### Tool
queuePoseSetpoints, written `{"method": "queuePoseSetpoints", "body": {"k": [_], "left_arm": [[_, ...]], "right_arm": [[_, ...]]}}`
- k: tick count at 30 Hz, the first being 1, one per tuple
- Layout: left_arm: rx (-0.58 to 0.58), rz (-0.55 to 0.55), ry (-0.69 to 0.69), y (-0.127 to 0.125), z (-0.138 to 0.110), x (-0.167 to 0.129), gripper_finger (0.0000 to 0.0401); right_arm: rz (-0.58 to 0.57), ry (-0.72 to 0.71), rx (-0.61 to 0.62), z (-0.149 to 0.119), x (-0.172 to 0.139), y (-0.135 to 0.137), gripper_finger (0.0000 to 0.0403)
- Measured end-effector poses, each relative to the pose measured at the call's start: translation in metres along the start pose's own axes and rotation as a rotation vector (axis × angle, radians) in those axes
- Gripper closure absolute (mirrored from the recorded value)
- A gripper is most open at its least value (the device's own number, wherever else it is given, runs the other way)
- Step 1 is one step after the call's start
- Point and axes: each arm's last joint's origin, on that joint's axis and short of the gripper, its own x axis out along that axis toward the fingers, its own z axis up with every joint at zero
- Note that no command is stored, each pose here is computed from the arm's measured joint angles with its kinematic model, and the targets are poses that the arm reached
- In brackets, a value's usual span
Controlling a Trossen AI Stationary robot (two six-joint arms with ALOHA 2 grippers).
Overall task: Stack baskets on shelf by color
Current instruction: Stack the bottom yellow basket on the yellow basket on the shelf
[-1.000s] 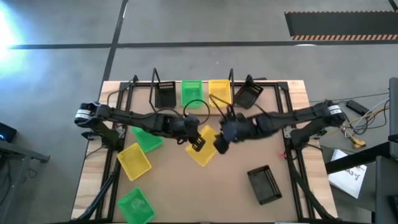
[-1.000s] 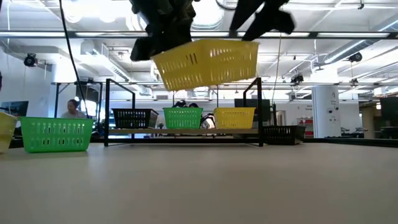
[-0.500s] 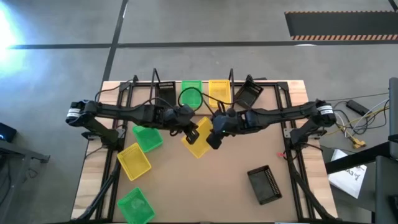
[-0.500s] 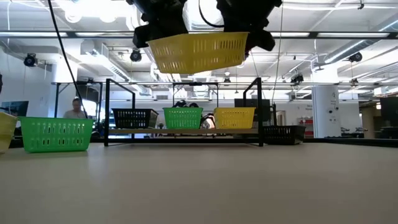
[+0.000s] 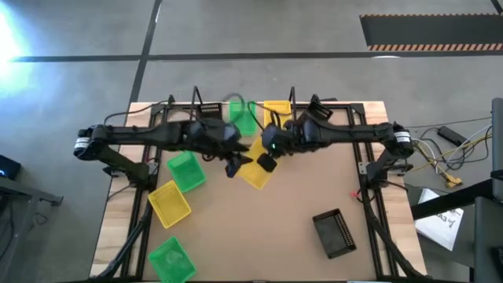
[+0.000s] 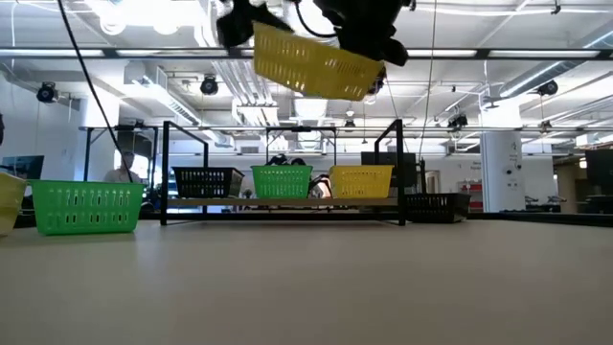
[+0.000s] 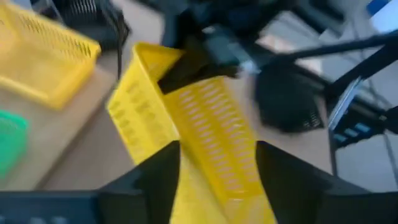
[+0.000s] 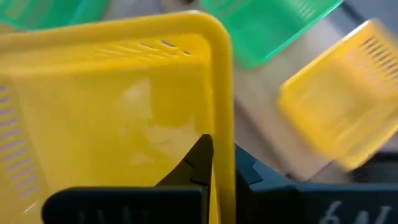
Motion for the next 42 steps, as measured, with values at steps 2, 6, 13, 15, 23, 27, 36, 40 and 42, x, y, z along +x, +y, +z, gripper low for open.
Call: {"method": "queuePoseSetpoints", "body": {"k": [2,6,13,15,23,27,36,40,42], "left_arm": [[0.018,-0.016,-0.065,-0.002,0.009,-0.02,0.0174],[0.06,0.035,-0.187,-0.002,0.016,-0.055,0.0156],[0.033,0.123,-0.297,0.004,0.012,-0.09,0.0155],[0.033,0.126,-0.294,0.004,0.011,-0.092,0.0155],[-0.044,0.193,-0.288,0.006,0.011,-0.072,0.0155],[-0.085,0.23,-0.276,0.008,0.011,-0.058,0.0155],[-0.093,0.237,-0.26,0.007,0.012,-0.042,0.0155],[-0.094,0.234,-0.262,0.007,0.012,-0.043,0.0155],[-0.095,0.232,-0.267,0.007,0.012,-0.045,0.0155]], "right_arm": [[-0.026,-0.001,-0.042,0.015,-0.001,-0.014,0.0394],[-0.036,0.017,-0.159,0.047,0.005,-0.051,0.0394],[0.011,0.032,-0.433,0.099,0.028,-0.128,0.0394],[0.036,0.056,-0.506,0.108,0.036,-0.151,0.0394],[0.118,0.242,-0.593,0.109,0.079,-0.221,0.0394],[0.169,0.337,-0.579,0.097,0.108,-0.232,0.0394],[0.18,0.378,-0.597,0.091,0.131,-0.233,0.0394],[0.178,0.377,-0.598,0.09,0.135,-0.234,0.0391],[0.158,0.377,-0.608,0.09,0.136,-0.234,0.0384]]}}
